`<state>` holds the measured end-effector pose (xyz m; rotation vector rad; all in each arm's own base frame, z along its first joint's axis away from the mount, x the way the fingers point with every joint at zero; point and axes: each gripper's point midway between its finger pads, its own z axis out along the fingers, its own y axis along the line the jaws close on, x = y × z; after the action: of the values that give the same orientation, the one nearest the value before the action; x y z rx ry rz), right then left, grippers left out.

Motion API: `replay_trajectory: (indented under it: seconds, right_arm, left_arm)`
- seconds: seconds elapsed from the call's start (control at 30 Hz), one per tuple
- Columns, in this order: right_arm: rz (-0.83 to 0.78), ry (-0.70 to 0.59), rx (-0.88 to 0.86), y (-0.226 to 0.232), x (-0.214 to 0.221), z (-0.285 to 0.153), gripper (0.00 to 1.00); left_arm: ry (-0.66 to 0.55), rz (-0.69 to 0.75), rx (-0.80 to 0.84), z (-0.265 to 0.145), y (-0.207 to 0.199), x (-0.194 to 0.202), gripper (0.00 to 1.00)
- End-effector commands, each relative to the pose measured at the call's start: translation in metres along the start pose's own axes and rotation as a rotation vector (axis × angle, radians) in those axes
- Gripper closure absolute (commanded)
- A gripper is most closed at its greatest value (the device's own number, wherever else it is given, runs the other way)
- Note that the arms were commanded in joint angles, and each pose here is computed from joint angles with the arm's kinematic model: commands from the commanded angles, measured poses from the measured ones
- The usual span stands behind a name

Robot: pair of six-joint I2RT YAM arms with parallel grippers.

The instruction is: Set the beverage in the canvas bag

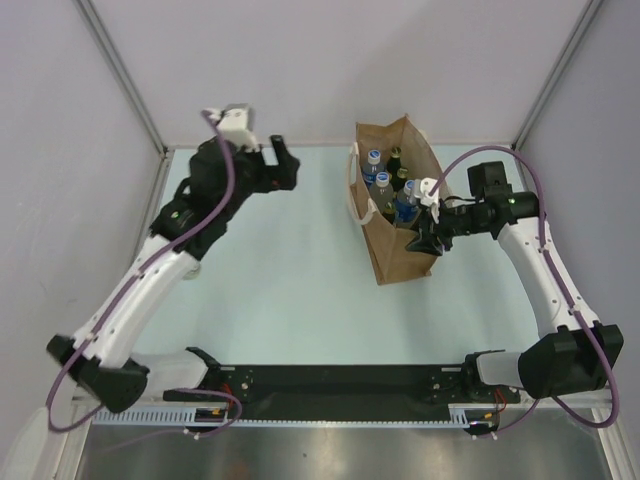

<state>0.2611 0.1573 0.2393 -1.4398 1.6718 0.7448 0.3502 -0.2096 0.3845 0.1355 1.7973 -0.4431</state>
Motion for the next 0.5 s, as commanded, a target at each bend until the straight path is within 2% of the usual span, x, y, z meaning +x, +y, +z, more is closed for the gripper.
replay_trajectory:
  seconds: [0.0,0.07,0.2,0.3,0.33,0.47]
  right_arm:
    - [-0.037,-0.005,-0.005,0.006,-0.003,0.001,0.53]
    - [-0.038,-0.009,-0.001,0.004,-0.004,0.002,0.42]
    - [-0.034,-0.014,0.005,0.002,-0.005,0.002,0.39]
    - [-0.033,-0.015,0.009,0.001,-0.006,0.003,0.36]
    - [-0.030,-0.014,0.013,0.001,-0.005,0.002,0.36]
    - [-0.022,-0.013,0.015,0.002,-0.003,0.003,0.35]
  left_arm:
    - [0.004,-0.201,-0.121,-0.043,0.044,0.015,0.00]
    - [0.010,-0.242,-0.196,-0.063,0.063,0.026,0.00]
    - [0.049,-0.305,-0.353,-0.085,0.095,0.057,0.00]
    - [0.119,-0.365,-0.605,-0.105,0.136,0.095,0.00]
    - [0.113,-0.433,-0.673,-0.108,0.147,0.102,0.00]
    - [0.148,-0.536,-0.838,-0.123,0.182,0.128,0.00]
